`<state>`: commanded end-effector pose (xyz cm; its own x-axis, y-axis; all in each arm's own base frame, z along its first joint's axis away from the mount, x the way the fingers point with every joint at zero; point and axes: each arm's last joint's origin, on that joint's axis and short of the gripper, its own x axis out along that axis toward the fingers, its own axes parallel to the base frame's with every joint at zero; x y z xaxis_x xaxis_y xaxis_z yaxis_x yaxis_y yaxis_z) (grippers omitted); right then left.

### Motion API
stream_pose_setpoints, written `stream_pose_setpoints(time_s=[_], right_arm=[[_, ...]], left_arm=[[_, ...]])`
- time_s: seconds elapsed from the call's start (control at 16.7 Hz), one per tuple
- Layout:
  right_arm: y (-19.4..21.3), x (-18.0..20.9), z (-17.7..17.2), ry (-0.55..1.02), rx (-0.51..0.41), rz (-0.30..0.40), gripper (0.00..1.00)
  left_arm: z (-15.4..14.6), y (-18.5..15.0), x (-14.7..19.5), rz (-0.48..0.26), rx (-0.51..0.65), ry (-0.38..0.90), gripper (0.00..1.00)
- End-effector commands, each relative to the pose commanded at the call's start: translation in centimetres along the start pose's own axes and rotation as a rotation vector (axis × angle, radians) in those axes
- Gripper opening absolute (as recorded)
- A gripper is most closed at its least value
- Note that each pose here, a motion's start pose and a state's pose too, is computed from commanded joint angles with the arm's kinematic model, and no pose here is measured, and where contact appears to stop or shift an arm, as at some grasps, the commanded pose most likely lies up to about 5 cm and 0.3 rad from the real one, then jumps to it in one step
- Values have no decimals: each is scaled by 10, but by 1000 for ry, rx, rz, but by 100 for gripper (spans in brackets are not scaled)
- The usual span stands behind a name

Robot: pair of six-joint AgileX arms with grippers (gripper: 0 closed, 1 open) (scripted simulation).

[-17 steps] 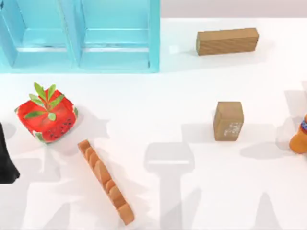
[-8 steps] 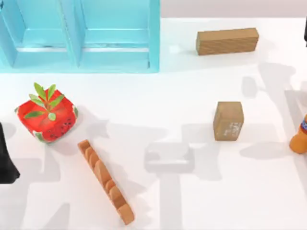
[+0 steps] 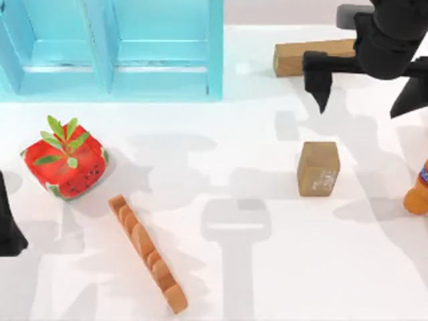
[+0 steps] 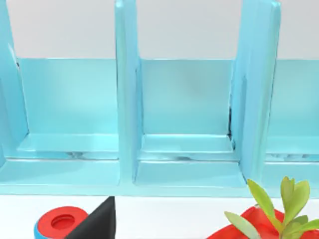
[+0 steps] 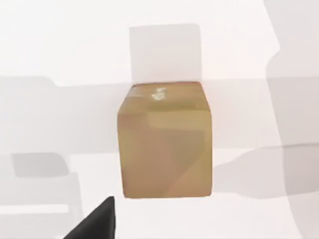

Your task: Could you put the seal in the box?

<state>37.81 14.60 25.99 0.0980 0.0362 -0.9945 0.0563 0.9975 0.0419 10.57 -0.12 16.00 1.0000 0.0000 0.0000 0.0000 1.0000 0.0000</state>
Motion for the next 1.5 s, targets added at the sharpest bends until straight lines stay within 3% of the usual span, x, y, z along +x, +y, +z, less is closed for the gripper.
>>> stream_pose_setpoints(time_s=[0.3,0.66,1.14,1.44,1.5], right_arm=[[34,30,0,99,-48,-35,100],[33,35,0,101,-47,-36,100],[31,121,-8,95,-48,-33,100],[31,129,-10,99,-48,-35,100],[31,129,-10,99,-48,-35,92]], left_arm=[[0,0,0,0,0,0,100],[0,0,0,0,0,0,100],[0,0,0,0,0,0,100],[0,0,0,0,0,0,100],[0,0,0,0,0,0,100]])
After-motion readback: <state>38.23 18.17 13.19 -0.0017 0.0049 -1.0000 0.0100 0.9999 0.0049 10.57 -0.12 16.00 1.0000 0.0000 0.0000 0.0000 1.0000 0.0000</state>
